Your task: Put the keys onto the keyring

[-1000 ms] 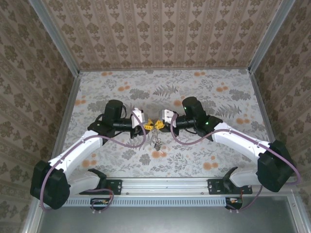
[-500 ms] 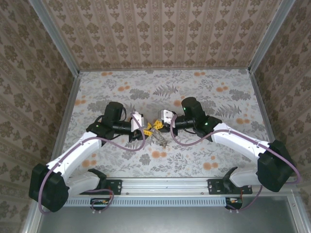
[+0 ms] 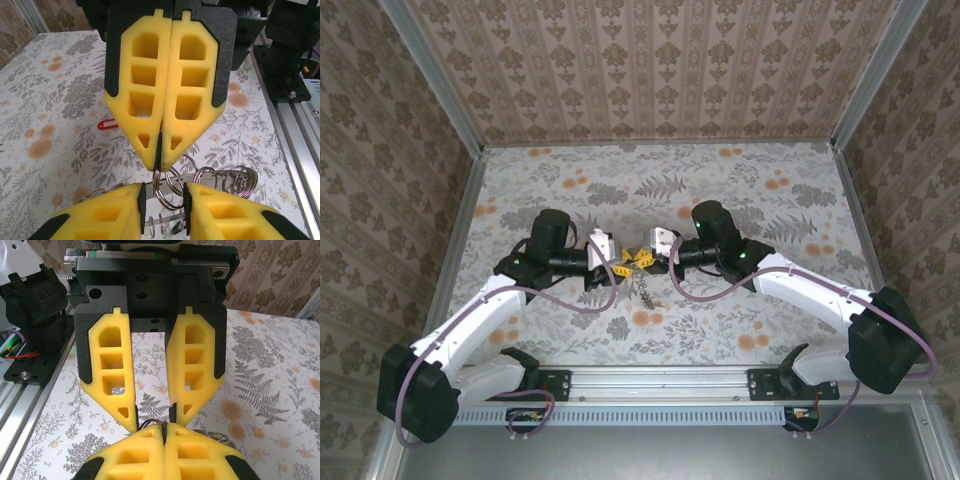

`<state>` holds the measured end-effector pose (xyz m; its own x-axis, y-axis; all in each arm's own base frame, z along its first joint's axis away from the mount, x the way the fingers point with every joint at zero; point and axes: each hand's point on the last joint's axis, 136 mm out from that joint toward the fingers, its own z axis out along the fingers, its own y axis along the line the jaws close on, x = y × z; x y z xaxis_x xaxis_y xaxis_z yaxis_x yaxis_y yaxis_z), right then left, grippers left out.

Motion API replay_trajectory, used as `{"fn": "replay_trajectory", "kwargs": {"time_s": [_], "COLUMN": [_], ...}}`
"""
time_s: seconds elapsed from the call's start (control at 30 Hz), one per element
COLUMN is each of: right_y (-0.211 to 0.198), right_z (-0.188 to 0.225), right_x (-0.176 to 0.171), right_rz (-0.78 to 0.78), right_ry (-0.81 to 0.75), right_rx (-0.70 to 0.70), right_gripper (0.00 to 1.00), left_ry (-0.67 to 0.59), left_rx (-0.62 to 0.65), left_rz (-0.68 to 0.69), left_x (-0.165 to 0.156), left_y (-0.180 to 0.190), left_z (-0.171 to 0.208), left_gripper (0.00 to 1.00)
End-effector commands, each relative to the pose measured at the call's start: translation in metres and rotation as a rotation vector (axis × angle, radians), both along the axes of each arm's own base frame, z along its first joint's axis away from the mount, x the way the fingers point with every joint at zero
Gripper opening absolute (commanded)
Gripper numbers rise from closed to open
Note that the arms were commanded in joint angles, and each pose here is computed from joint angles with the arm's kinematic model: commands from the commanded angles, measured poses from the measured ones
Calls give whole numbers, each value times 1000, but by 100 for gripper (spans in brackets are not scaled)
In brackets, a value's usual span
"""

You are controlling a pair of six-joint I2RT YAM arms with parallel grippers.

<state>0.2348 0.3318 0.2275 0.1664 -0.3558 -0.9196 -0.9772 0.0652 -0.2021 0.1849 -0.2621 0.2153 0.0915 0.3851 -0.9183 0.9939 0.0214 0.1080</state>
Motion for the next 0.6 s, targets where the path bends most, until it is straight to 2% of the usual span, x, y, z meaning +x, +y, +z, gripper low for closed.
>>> {"fn": "replay_trajectory", "kwargs": {"time_s": [0.0, 0.2, 0.4, 0.57], "right_y": [5, 4, 5, 6], "right_z": [11, 12, 16, 18], "right_x": [-5, -3, 4, 8], "right_rz": [37, 21, -14, -36], "right_ry": [-37, -47, -62, -67], "right_rx": [41, 48, 70, 81], "right_gripper": [0, 0, 0, 0], "left_ry": [-5, 3, 70, 114], "left_rx": [7, -16, -38, -53], "left_rz": [-5, 36, 31, 90], "left_x": [-8, -15, -20, -10], "left_y": [7, 20, 18, 14], "left_z": [2, 4, 1, -6], "left_gripper": [30, 32, 32, 40]}}
